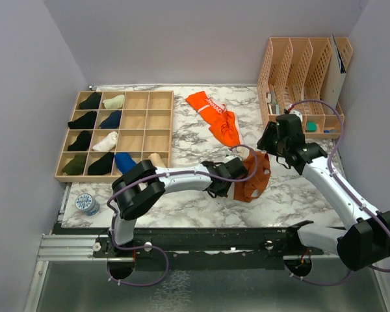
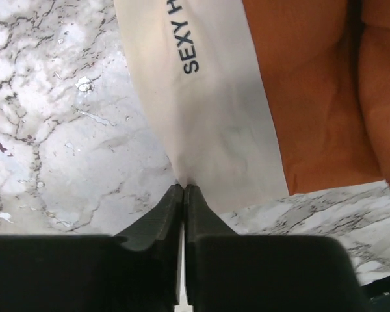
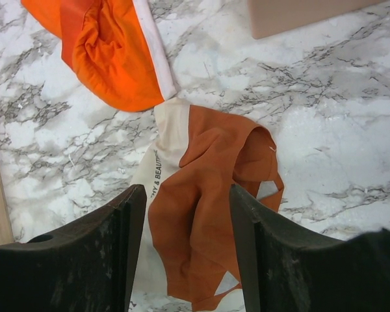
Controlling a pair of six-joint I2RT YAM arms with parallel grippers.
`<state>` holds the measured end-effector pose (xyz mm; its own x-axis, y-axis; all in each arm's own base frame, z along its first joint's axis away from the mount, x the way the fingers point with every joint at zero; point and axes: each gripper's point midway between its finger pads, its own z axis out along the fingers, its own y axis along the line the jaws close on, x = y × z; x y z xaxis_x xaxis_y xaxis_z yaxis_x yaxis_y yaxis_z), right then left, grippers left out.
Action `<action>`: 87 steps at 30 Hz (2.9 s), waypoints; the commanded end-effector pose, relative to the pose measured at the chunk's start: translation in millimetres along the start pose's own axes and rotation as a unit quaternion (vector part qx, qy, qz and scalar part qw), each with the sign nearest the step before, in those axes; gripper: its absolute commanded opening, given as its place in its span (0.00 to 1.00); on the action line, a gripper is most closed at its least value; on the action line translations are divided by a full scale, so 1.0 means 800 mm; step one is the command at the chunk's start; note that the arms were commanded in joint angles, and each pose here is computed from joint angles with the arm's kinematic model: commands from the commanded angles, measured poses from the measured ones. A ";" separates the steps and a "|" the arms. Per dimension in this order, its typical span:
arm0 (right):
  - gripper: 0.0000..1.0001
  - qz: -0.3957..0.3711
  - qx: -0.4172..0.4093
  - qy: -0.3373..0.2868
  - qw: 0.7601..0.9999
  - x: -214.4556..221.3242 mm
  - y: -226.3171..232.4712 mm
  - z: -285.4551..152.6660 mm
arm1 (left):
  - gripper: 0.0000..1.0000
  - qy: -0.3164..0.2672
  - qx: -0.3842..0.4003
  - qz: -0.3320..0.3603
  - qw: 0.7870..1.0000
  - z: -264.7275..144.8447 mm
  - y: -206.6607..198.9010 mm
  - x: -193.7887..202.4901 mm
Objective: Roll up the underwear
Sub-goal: Place the underwear at the center of the board, then flatten out the underwear at the center of the board.
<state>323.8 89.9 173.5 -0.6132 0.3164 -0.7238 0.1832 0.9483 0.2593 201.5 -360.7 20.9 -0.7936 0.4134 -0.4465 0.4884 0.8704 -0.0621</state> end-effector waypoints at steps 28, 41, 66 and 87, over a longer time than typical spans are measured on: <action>0.74 -0.161 -0.208 0.231 0.937 0.073 0.099 0.099 | 0.00 -0.006 0.017 0.057 0.998 -0.107 0.140 0.041; 0.65 -0.247 -0.215 0.277 0.904 0.129 0.123 0.169 | 0.00 0.014 -0.013 0.017 1.000 -0.097 0.155 0.052; 0.00 -0.055 -0.281 0.074 0.955 0.071 0.122 -0.029 | 0.00 -0.123 0.037 -0.006 0.992 -0.199 0.149 -0.015; 0.00 -0.006 -0.298 0.065 0.952 0.052 0.079 -0.211 | 0.00 -0.075 0.183 -0.017 0.980 -0.346 0.088 -0.021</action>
<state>161.4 166.5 318.6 -0.6038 0.2395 -0.7603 -0.4718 0.6614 0.5830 141.0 -227.6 296.9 -0.7218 0.2538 -0.6438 0.6048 0.6835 -0.4086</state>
